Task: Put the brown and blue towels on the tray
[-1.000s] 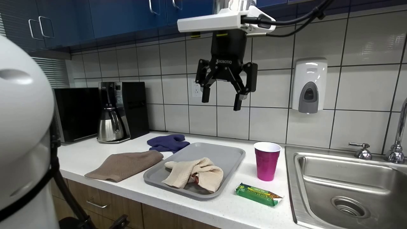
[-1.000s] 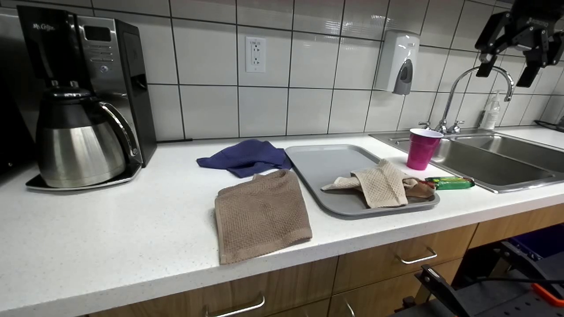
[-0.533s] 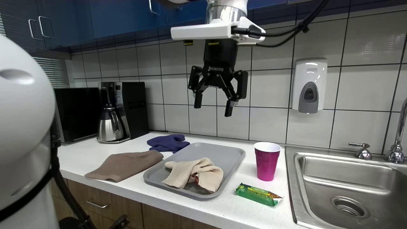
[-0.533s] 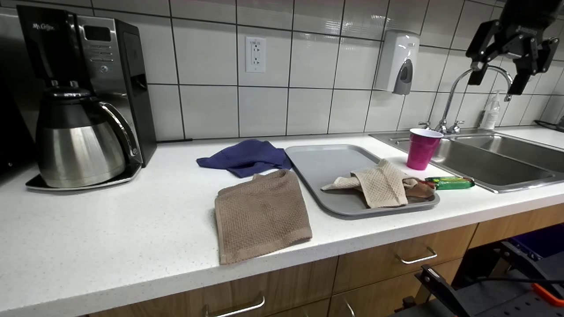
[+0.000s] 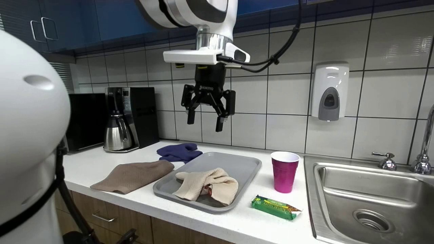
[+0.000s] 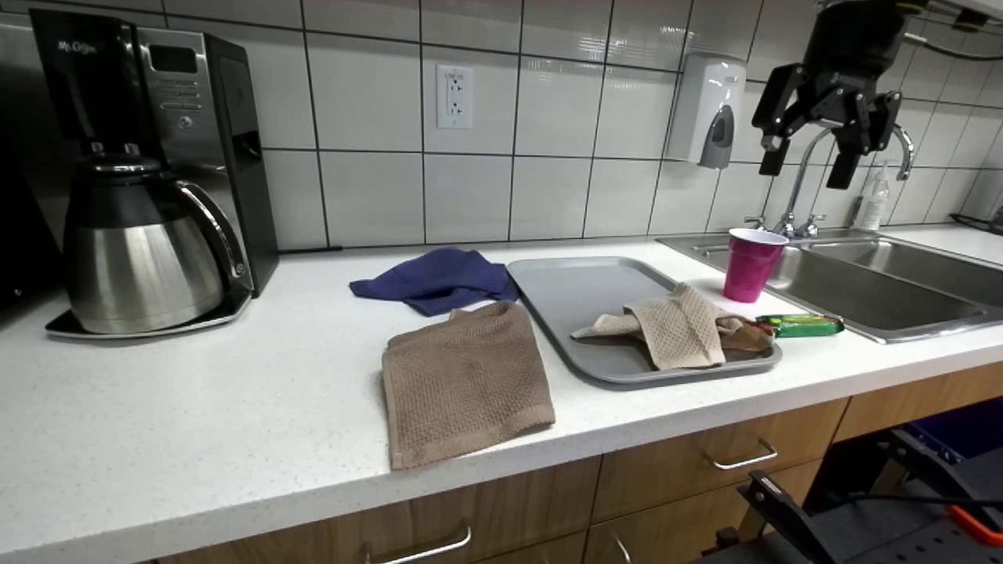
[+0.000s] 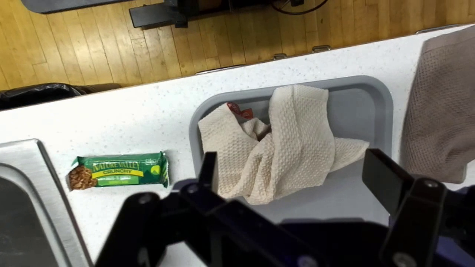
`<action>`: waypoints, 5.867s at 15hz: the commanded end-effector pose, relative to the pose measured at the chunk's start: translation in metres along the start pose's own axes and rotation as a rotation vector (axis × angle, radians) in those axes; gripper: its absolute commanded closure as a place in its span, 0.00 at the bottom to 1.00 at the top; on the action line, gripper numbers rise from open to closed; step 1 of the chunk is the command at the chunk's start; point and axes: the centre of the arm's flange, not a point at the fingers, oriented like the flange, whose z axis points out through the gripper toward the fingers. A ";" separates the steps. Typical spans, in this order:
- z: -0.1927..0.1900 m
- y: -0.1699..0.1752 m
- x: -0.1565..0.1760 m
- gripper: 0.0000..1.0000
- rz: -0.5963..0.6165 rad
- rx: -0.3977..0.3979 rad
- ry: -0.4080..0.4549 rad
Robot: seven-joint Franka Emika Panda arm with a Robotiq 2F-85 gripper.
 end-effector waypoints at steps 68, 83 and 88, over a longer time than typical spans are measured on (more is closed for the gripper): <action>0.242 -0.286 0.151 0.00 -0.105 -0.019 -0.088; 0.246 -0.294 0.145 0.67 -0.144 -0.028 -0.097; 0.245 -0.296 0.141 1.00 -0.148 -0.027 -0.096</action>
